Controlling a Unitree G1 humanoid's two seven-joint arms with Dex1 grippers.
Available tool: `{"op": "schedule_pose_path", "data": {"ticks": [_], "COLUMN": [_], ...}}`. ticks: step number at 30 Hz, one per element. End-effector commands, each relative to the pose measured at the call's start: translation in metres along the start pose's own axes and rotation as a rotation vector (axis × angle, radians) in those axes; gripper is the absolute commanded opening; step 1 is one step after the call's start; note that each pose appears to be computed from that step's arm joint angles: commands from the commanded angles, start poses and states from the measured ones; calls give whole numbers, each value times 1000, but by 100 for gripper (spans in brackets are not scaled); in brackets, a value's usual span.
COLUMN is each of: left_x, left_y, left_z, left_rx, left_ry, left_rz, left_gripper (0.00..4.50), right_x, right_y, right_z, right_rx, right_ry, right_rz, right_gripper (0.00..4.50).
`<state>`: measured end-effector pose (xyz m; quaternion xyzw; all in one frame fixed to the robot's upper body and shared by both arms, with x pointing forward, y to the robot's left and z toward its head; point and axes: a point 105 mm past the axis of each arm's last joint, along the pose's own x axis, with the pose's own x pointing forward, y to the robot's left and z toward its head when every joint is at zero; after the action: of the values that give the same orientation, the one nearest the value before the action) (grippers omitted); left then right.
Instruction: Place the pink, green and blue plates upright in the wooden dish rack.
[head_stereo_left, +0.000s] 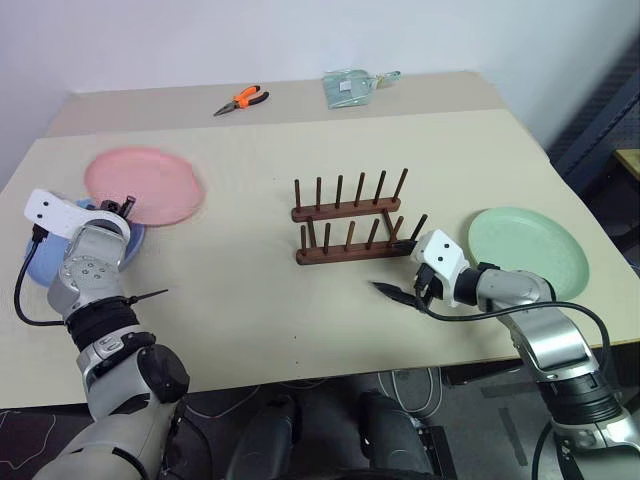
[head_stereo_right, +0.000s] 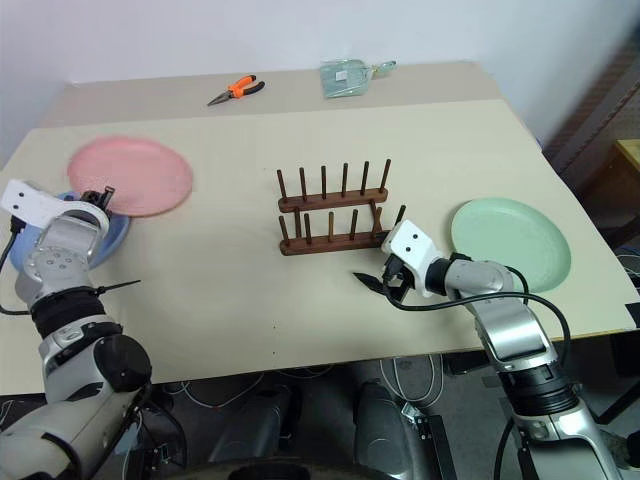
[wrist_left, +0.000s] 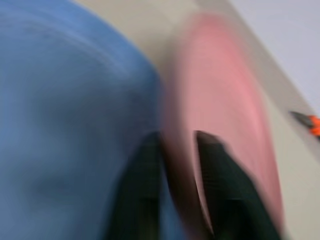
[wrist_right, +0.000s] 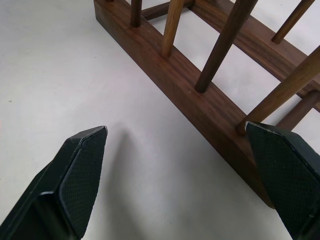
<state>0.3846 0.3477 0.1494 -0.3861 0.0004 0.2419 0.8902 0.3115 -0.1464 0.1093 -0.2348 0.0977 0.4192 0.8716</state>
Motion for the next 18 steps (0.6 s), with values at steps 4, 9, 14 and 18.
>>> {"op": "schedule_pose_path", "data": {"ticks": [4, 9, 14, 18], "left_x": [-20, -36, -67, -97], "left_y": [-50, -81, -142, -197], "left_z": [20, 18, 2, -25], "left_rx": [78, 121, 253, 254], "left_ry": [-116, -139, -154, -116], "left_rz": [-263, -405, -623, -798], "left_gripper": [2, 2, 2, 2], "right_x": [-18, -30, -33, -20], "right_y": [-16, -32, -40, -44], "right_z": [15, 29, 75, 124], "right_rx": [-64, -124, -182, -380], "right_ry": [-23, -36, -145, -261], "right_rz": [-62, -108, -107, -193], "right_gripper": [450, 450, 450, 450]}}
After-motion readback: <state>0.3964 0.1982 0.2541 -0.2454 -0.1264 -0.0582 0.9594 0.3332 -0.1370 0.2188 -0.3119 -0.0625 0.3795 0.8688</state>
